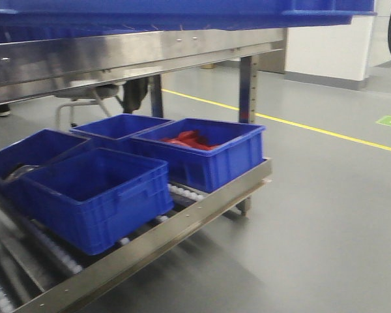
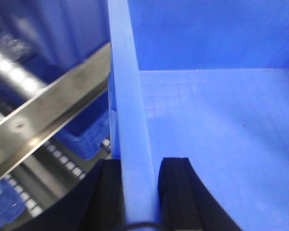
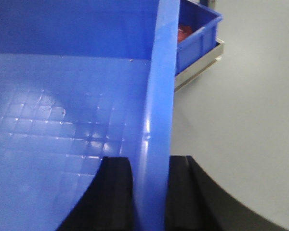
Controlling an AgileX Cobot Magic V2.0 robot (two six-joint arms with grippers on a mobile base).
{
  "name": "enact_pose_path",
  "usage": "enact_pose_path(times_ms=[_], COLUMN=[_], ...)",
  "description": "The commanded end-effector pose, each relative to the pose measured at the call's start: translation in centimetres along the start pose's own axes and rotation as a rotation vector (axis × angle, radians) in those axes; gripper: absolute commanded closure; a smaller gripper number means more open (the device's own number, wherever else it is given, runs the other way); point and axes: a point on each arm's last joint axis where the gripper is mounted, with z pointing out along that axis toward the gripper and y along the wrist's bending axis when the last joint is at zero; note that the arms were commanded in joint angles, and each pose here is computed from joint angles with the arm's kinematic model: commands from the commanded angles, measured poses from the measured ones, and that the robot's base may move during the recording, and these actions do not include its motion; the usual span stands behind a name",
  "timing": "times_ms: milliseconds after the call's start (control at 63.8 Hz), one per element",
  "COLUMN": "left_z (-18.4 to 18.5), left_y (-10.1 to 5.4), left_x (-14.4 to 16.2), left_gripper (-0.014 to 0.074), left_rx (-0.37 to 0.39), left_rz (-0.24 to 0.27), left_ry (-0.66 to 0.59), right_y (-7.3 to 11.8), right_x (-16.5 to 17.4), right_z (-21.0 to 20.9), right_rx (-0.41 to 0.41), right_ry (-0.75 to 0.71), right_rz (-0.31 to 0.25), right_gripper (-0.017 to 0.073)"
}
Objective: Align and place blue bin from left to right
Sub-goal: 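Approach the other rack and align the bin over its upper shelf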
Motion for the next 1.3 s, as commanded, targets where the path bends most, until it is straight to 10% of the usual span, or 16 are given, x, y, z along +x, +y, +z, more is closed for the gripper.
enact_pose_path(times_ms=[0,1286], left_z=[-1.64,-1.64], left_y=[0.18,0.18], left_x=[-1.28,-1.28], left_gripper=[0.0610,0.0610], left_rx=[0.008,0.008], left_rz=[0.012,0.012], left_ry=[-0.119,-0.119], right_y=[-0.04,-0.04], right_x=[-1.22,-1.22], right_z=[-1.88,-1.88], right_rx=[-0.009,-0.009], right_ry=[-0.117,-0.117], right_rz=[-0.033,-0.033], right_gripper=[0.0633,0.0633])
